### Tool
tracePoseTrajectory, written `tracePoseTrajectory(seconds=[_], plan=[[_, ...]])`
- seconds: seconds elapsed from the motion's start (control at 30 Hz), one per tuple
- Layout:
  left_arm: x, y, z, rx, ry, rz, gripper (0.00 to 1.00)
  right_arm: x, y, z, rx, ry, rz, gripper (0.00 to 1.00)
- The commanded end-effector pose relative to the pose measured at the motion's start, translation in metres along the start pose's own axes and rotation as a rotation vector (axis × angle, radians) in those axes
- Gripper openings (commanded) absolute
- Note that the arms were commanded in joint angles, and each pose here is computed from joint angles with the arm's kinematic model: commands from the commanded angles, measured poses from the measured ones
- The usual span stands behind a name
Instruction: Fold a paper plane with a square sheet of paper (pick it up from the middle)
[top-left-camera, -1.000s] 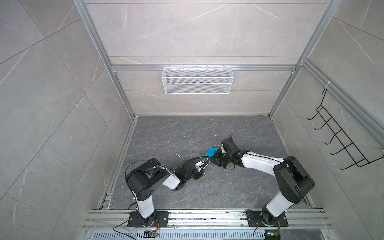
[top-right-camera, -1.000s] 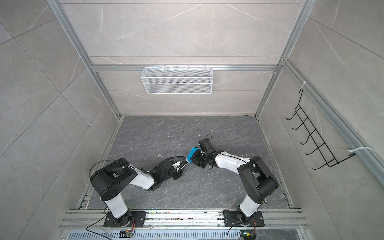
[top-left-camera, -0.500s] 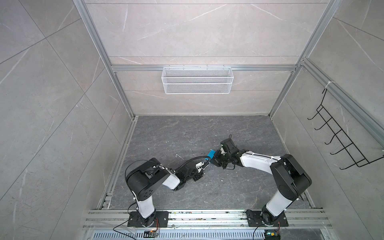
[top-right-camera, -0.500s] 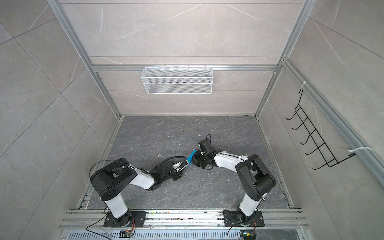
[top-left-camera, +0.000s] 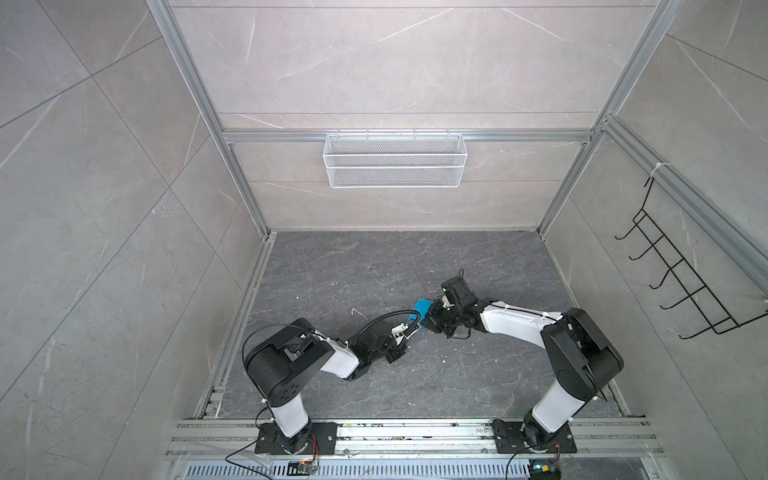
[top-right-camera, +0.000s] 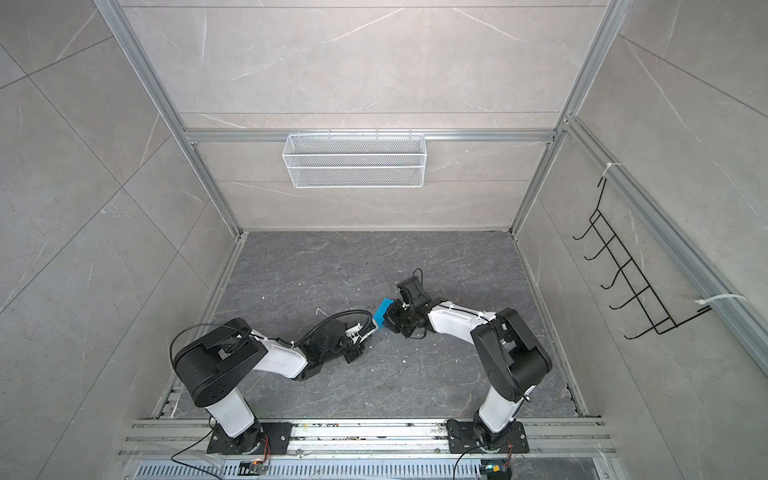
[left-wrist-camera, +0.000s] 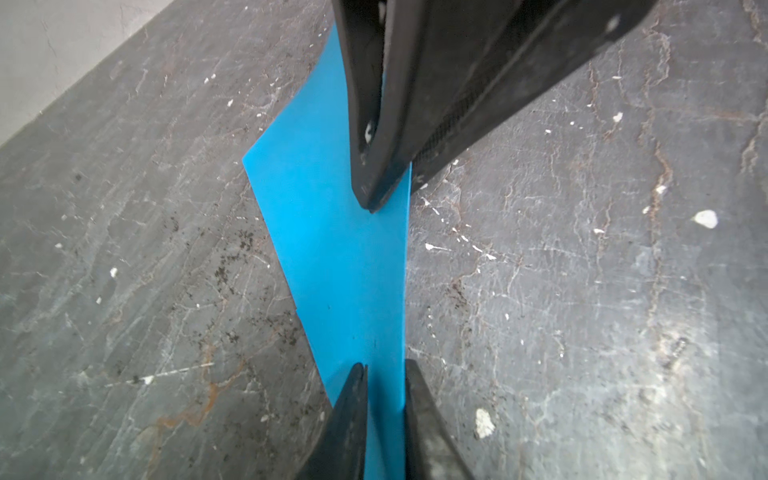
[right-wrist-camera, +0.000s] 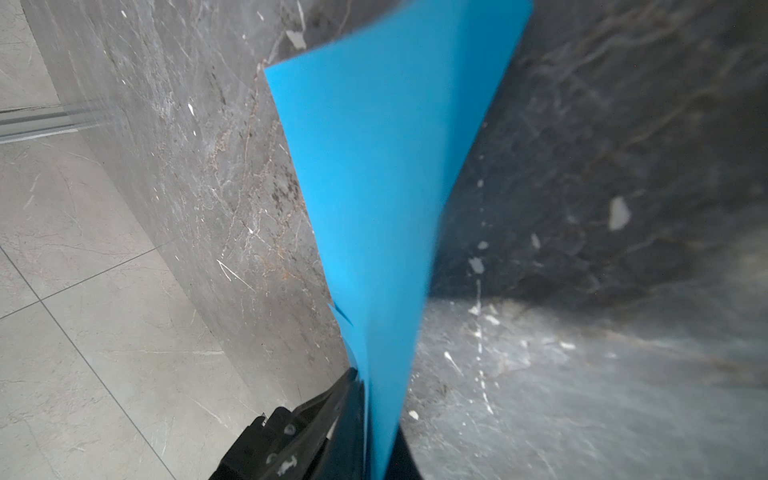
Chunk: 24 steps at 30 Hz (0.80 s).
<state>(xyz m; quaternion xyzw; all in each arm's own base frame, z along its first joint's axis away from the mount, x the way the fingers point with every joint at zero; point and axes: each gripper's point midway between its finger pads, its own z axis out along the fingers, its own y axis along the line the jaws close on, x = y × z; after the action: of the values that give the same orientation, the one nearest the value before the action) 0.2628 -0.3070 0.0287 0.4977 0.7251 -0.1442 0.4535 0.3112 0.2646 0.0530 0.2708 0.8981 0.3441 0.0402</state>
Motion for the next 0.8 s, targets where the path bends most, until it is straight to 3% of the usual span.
tracePoseTrajectory(seconds=[0.0, 0.2, 0.37, 0.53, 0.77], plan=[[-0.014, 0.005, 0.001, 0.002, -0.027, -0.011, 0.13, -0.003, 0.001, -0.002, 0.009, -0.011, -0.006, 0.17], [-0.014, 0.008, 0.0, 0.01, -0.013, -0.048, 0.05, -0.007, 0.006, -0.013, -0.01, -0.046, -0.042, 0.46], [-0.016, 0.009, -0.005, 0.038, 0.003, -0.106, 0.02, -0.017, 0.01, -0.03, -0.029, -0.11, -0.087, 0.59], [-0.016, 0.011, -0.009, 0.049, 0.016, -0.146, 0.01, -0.024, 0.007, -0.042, -0.021, -0.155, -0.122, 0.66], [-0.011, 0.011, -0.012, 0.068, 0.02, -0.268, 0.01, -0.026, -0.003, -0.048, 0.013, -0.18, -0.138, 0.67]])
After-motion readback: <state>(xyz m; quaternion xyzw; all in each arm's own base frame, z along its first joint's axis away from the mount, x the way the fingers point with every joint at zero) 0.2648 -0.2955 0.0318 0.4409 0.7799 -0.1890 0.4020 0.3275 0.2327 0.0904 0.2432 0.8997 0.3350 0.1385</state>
